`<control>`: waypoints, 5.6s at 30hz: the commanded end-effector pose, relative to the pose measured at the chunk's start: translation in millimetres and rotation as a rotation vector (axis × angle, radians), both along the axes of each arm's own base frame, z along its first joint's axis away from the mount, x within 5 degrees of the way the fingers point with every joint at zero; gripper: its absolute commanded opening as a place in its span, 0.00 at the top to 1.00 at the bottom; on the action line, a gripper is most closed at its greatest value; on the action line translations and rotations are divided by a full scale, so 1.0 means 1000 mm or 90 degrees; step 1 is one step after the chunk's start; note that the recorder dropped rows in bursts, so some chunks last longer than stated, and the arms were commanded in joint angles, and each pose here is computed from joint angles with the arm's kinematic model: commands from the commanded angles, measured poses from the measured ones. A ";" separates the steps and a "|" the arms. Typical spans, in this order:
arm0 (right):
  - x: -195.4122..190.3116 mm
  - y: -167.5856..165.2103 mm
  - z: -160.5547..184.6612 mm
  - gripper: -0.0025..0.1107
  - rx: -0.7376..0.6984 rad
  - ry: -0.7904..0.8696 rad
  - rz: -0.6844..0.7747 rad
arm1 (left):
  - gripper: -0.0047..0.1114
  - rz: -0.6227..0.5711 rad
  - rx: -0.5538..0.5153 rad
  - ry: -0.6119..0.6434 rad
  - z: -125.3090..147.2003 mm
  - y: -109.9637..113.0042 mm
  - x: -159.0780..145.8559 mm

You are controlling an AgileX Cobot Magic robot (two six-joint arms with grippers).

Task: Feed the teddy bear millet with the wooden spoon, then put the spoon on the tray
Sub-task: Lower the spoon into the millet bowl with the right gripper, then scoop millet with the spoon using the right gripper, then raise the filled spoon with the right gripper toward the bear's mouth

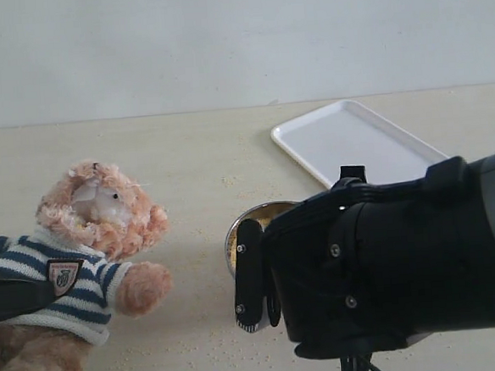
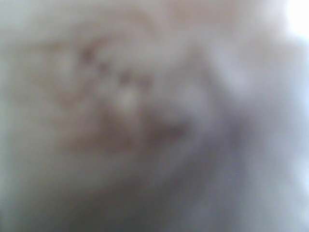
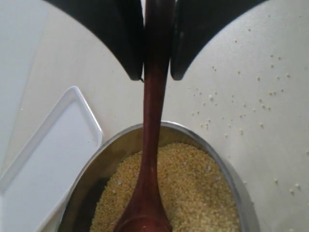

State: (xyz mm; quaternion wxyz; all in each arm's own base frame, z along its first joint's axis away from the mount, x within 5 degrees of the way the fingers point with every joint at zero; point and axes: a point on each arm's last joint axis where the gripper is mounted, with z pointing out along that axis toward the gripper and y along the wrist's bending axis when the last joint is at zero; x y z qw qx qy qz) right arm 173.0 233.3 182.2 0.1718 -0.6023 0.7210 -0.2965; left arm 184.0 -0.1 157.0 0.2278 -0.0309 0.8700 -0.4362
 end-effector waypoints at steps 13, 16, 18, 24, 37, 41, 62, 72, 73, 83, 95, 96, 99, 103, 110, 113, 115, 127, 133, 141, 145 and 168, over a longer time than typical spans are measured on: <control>-0.002 0.001 -0.001 0.98 0.046 0.017 -0.042 | 0.92 0.003 -0.016 -0.008 0.002 -0.001 0.001; 0.003 -0.001 0.001 0.98 0.072 0.041 -0.090 | 0.92 0.003 -0.016 -0.008 0.002 -0.001 0.001; 0.008 -0.002 0.005 0.98 0.094 0.048 -0.116 | 0.92 0.003 -0.016 -0.008 0.002 -0.001 0.001; 0.019 -0.007 0.027 0.98 0.168 0.039 -0.149 | 0.92 0.003 -0.016 -0.008 0.002 -0.001 0.001; 0.025 -0.016 0.031 0.98 0.290 0.134 -0.237 | 0.92 0.003 -0.016 -0.008 0.002 -0.001 0.001; 0.027 -0.020 0.039 0.98 0.338 0.146 -0.254 | 0.92 0.003 -0.016 -0.008 0.002 -0.001 0.001; 0.026 -0.053 0.071 0.98 0.495 0.282 -0.387 | 0.92 0.003 -0.016 -0.008 0.002 -0.001 0.001; 0.017 -0.058 0.069 0.98 0.560 0.335 -0.411 | 0.92 0.003 -0.016 -0.008 0.002 -0.001 0.001; 0.016 -0.059 0.068 0.98 0.558 0.340 -0.416 | 0.92 0.003 -0.016 -0.008 0.002 -0.001 0.001; 0.012 -0.065 0.064 0.98 0.513 0.337 -0.397 | 0.92 0.003 -0.016 -0.008 0.002 -0.001 0.001; 0.003 -0.061 0.063 0.98 0.435 0.315 -0.329 | 0.92 0.003 -0.016 -0.008 0.002 -0.001 0.001; 0.003 -0.060 0.064 0.98 0.433 0.315 -0.325 | 0.92 0.003 -0.016 -0.008 0.002 -0.001 0.001; 0.000 -0.055 0.070 0.98 0.423 0.319 -0.309 | 0.92 0.003 -0.016 -0.008 0.002 -0.001 0.001; 0.000 -0.047 0.088 0.98 0.424 0.314 -0.285 | 0.92 0.003 -0.016 -0.008 0.002 -0.001 0.001; -0.007 -0.029 0.118 0.98 0.430 0.301 -0.225 | 0.92 0.003 -0.016 -0.008 0.002 -0.001 0.001; -0.008 -0.022 0.124 0.98 0.416 0.292 -0.204 | 0.92 0.003 -0.016 -0.008 0.002 -0.001 0.001; -0.009 -0.015 0.126 0.98 0.402 0.290 -0.198 | 0.92 0.003 -0.016 -0.008 0.002 -0.001 0.001; -0.012 0.031 0.129 0.98 0.357 0.275 -0.130 | 0.92 0.003 -0.016 -0.008 0.002 -0.001 0.001; -0.006 0.042 0.133 0.98 0.355 0.257 -0.118 | 0.92 0.003 -0.016 -0.008 0.002 -0.001 0.001; 0.002 0.051 0.146 0.98 0.376 0.227 -0.103 | 0.92 0.003 -0.016 -0.008 0.002 -0.001 0.001; 0.007 0.058 0.151 0.98 0.385 0.219 -0.092 | 0.92 0.003 -0.016 -0.008 0.002 -0.001 0.001; 0.026 0.090 0.130 0.98 0.359 0.180 -0.033 | 0.92 0.003 -0.016 -0.008 0.002 -0.001 0.001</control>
